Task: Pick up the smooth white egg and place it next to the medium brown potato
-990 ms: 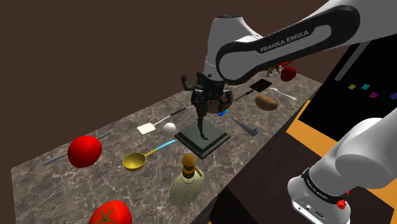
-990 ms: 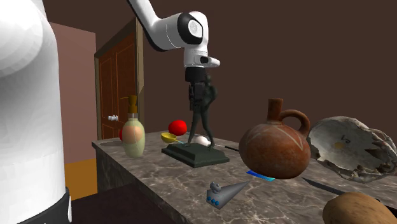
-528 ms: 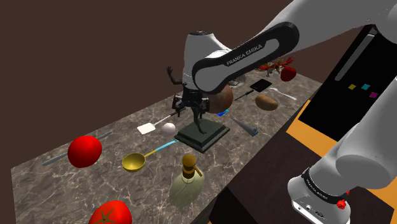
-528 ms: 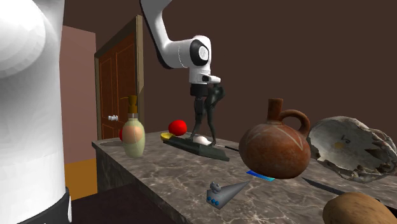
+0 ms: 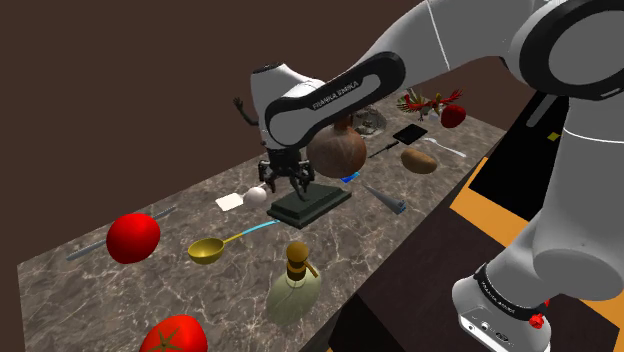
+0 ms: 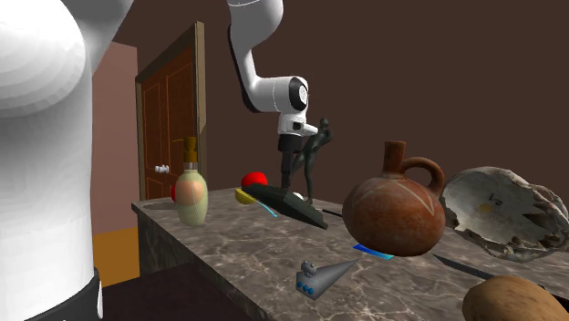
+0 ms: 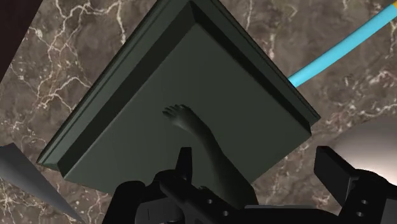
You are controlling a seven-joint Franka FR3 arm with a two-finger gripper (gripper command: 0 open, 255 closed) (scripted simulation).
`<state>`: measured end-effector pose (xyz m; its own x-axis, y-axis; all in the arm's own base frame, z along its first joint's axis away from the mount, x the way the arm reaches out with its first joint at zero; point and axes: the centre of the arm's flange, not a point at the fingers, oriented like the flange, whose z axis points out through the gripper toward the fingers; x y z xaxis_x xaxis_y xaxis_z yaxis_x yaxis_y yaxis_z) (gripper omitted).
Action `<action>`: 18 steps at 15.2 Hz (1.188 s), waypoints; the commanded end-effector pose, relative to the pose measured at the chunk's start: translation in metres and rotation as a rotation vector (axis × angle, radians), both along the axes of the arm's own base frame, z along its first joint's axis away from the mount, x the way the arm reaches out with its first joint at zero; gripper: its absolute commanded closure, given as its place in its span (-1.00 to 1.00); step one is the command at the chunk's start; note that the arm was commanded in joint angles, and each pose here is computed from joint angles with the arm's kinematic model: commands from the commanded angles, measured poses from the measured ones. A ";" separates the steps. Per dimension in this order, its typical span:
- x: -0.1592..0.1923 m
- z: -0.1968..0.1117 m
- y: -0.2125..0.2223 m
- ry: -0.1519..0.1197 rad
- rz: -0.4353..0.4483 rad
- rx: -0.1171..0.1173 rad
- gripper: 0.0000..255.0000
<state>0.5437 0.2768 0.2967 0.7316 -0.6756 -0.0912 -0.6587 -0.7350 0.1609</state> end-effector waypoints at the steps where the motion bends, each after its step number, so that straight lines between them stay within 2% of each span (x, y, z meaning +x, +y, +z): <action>1: 0.028 -0.029 0.020 -0.182 -0.063 0.159 -1.00; 8: 0.029 -0.069 0.024 -0.182 -0.063 0.159 -1.00; 16: 0.029 -0.069 0.024 -0.182 -0.063 0.159 -1.00; 17: 0.028 -0.061 0.018 -0.184 -0.063 0.158 1.00; 18: 0.020 -0.065 0.021 -0.182 -0.063 0.159 1.00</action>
